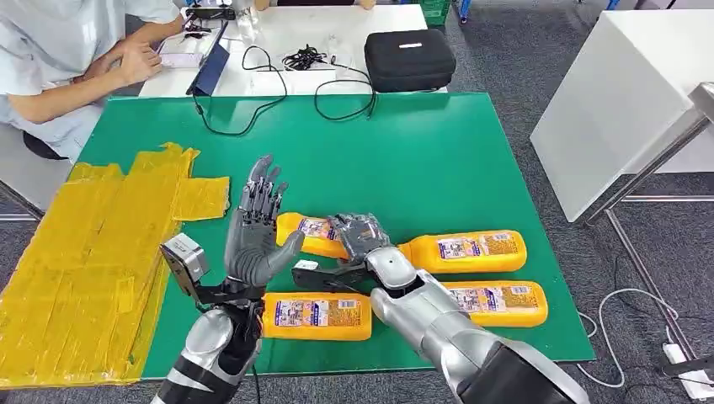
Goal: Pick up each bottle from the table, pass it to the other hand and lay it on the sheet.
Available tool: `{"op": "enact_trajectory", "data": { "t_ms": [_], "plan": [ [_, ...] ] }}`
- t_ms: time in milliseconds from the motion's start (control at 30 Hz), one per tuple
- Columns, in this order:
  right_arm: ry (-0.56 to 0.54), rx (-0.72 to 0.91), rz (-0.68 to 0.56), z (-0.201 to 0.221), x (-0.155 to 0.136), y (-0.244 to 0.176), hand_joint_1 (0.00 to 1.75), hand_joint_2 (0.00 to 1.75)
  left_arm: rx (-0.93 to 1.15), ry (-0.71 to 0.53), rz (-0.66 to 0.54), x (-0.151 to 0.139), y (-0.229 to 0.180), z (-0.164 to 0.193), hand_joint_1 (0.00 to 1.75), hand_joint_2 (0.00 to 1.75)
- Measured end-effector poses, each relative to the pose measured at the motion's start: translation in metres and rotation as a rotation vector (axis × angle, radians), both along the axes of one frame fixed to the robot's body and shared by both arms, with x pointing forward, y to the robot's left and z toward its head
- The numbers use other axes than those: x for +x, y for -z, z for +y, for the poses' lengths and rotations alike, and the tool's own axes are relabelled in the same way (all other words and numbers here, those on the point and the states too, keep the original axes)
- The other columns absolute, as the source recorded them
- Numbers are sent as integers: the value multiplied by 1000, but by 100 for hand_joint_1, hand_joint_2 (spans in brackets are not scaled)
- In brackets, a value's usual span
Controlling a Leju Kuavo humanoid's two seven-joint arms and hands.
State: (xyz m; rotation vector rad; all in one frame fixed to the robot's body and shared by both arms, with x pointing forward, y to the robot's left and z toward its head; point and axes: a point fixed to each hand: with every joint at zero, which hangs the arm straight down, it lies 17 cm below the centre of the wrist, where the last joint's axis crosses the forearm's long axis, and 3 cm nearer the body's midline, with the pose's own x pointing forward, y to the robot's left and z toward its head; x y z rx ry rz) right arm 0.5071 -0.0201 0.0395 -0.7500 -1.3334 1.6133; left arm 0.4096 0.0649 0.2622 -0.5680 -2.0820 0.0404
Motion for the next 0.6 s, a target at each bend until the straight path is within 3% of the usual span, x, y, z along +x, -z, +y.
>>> {"op": "enact_trajectory", "data": {
  "t_ms": [167,433,533,600],
  "plan": [
    [15,40,-54,-1,5,-12,175,175,8,-4,-2,0,1,0,0,175],
    [69,322,-290,-9,24,-83,175,175,9,-42,4,-6,5,10,0,175],
    [71,494,-351,-13,20,-109,175,175,16,-58,5,-9,7,13,0,175],
    [57,742,-394,-17,5,-136,175,175,29,-84,-2,-13,9,17,0,175]
  ]
}}
